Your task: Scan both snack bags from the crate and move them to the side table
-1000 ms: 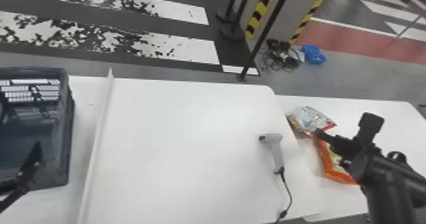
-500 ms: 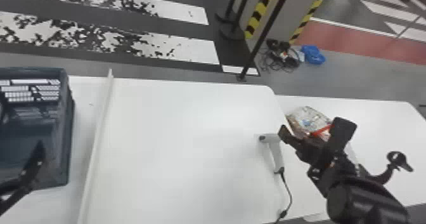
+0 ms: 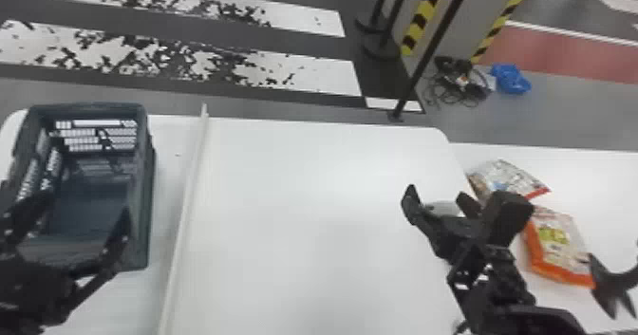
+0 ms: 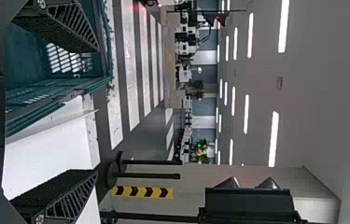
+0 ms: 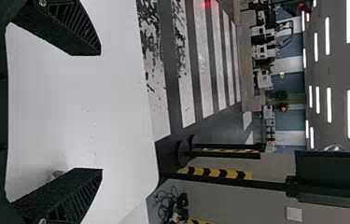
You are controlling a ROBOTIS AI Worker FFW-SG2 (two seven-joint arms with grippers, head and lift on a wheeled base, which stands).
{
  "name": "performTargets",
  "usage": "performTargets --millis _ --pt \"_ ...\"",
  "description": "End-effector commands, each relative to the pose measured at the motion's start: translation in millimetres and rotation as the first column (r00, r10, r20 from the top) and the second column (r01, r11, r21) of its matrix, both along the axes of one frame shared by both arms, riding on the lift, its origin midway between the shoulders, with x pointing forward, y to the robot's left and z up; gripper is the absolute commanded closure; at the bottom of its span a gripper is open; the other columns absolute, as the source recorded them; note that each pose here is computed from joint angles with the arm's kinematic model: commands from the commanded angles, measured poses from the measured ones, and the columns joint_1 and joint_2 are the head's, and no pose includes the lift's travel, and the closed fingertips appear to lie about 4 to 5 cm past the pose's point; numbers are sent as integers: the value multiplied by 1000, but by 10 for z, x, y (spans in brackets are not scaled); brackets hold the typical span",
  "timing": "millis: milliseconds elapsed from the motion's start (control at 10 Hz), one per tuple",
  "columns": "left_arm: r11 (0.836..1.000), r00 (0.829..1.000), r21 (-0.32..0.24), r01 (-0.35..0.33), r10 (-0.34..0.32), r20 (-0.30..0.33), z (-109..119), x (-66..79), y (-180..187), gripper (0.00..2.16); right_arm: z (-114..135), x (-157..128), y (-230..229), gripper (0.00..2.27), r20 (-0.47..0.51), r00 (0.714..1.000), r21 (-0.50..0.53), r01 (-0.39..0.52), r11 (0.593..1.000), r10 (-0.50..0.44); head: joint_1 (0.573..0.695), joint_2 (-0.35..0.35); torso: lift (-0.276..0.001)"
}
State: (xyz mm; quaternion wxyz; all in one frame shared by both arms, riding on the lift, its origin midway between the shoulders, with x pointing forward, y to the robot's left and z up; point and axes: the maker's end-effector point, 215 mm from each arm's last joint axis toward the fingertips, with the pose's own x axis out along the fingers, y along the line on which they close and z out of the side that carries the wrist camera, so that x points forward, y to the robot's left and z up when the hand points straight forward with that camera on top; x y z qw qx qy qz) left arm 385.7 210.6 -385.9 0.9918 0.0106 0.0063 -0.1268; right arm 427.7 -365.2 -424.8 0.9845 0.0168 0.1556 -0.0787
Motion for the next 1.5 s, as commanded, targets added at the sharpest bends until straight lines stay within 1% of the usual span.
performTargets --millis 0,100,200,400,500,700,800,1000,1200,1400 --pt "1000 1000 1 5 -5 -5 -16 -3 -26 66 176 20 458 33 100 994 -66 -44 997 50 695 -224 -29" --pt "1000 1000 1 2 -2 -15 -44 -2 -23 66 167 -39 644 36 130 990 -53 -49 997 55 695 -182 -29" --pt "1000 1000 -1 -1 1 -23 -66 4 -31 66 175 -98 828 36 162 984 -57 -64 996 72 695 -162 -29" --pt "1000 999 -5 -17 17 -43 -125 10 -32 66 190 -244 1142 43 206 974 -47 -89 995 97 695 -101 -29" --pt "999 998 -8 -42 41 -56 -165 22 -10 66 143 -298 1261 39 206 973 -50 -94 994 102 695 -76 -29" --pt "999 997 -14 -48 47 -55 -150 13 -13 66 27 -421 1459 43 203 973 -56 -101 993 110 695 -46 -29" --pt "998 997 -18 -58 57 -55 -147 13 -5 66 -36 -458 1455 43 199 975 -54 -91 994 100 695 -29 -29" --pt "996 994 -31 -83 81 -78 -200 15 23 66 -67 -502 1399 43 194 977 -59 -80 995 90 695 -14 -29" --pt "995 994 -49 -87 83 -77 -166 21 -33 66 6 -528 1368 43 215 973 -66 -78 995 91 695 -19 -29" --pt "995 994 -55 -84 80 -76 -138 -1 -80 66 7 -534 1323 43 216 973 -64 -74 995 86 695 -34 -29"
